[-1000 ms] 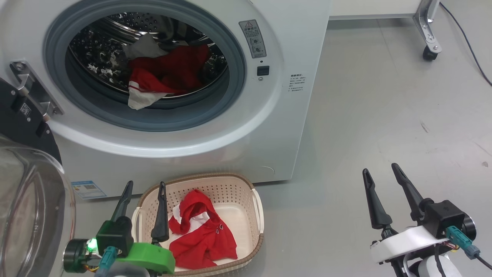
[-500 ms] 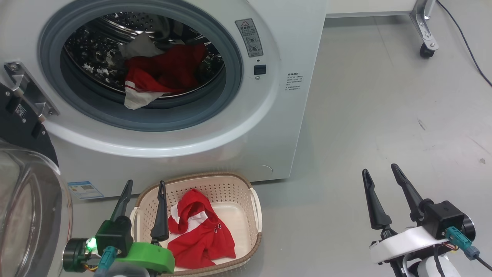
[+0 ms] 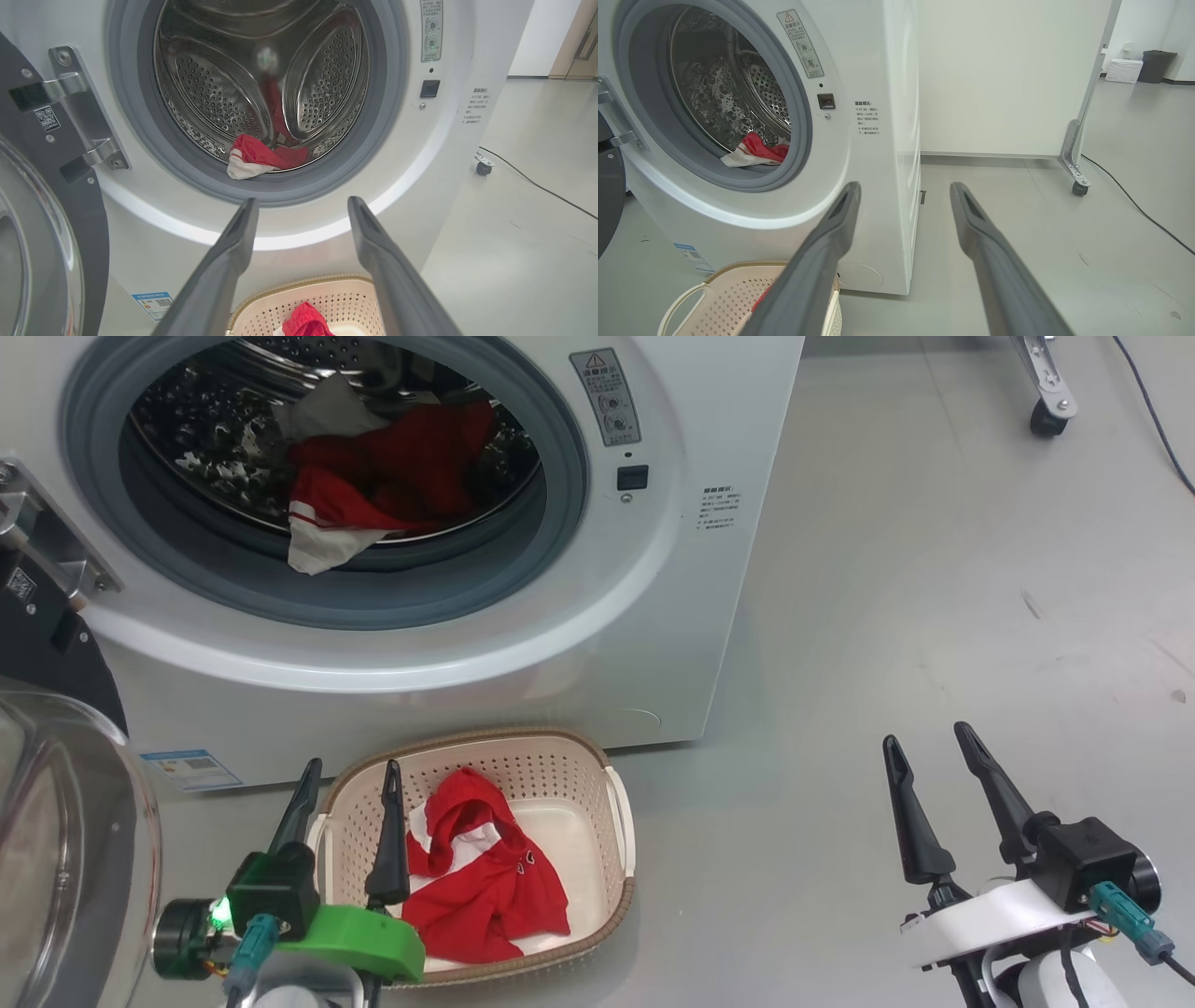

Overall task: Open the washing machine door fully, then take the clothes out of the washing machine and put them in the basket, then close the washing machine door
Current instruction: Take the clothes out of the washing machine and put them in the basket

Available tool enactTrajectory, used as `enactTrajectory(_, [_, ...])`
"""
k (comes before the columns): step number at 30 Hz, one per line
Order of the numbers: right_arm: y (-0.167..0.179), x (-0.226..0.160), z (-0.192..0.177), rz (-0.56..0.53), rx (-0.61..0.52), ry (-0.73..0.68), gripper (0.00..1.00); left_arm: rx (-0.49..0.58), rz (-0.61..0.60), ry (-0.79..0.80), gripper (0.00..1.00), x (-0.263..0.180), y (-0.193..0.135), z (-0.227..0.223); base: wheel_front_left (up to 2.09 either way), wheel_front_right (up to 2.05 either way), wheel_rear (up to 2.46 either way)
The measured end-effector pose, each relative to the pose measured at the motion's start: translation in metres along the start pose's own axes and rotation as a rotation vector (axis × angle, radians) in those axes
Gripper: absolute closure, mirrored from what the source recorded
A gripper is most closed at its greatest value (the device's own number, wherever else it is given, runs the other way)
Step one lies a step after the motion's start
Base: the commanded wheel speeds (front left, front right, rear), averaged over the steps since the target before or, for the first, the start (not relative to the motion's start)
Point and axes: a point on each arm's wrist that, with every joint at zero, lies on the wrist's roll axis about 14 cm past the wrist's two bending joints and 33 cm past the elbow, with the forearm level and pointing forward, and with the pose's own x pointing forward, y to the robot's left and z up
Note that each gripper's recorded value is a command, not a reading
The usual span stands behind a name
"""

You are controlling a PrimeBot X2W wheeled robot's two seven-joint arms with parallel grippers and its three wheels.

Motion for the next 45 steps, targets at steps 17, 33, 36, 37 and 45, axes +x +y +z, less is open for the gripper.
enactTrajectory(17, [-0.014,0.033,-0.013,0.011,-0.02,0.029,0.0,-0.039,-0.089,0.199,0.0,0.076,-0.027,-0.042,0.0,0.0,0.0])
enactTrajectory(33, [-0.04,0.058,-0.046,-0.031,-0.001,0.097,0.0,0.039,-0.12,0.402,0.0,0.168,-0.031,-0.079,0.0,0.0,0.0])
enactTrajectory(36, [-0.044,0.06,-0.052,-0.042,0.004,0.109,0.0,0.078,-0.111,0.416,0.0,0.187,-0.023,-0.077,0.0,0.0,0.0])
enactTrajectory(37, [-0.045,0.062,-0.053,-0.045,0.005,0.111,0.0,0.09,-0.108,0.421,0.0,0.194,-0.02,-0.075,0.0,0.0,0.0])
enactTrajectory(45, [-0.055,0.064,-0.067,-0.069,0.016,0.143,0.0,0.138,-0.106,0.489,0.0,0.231,-0.013,-0.07,0.0,0.0,0.0])
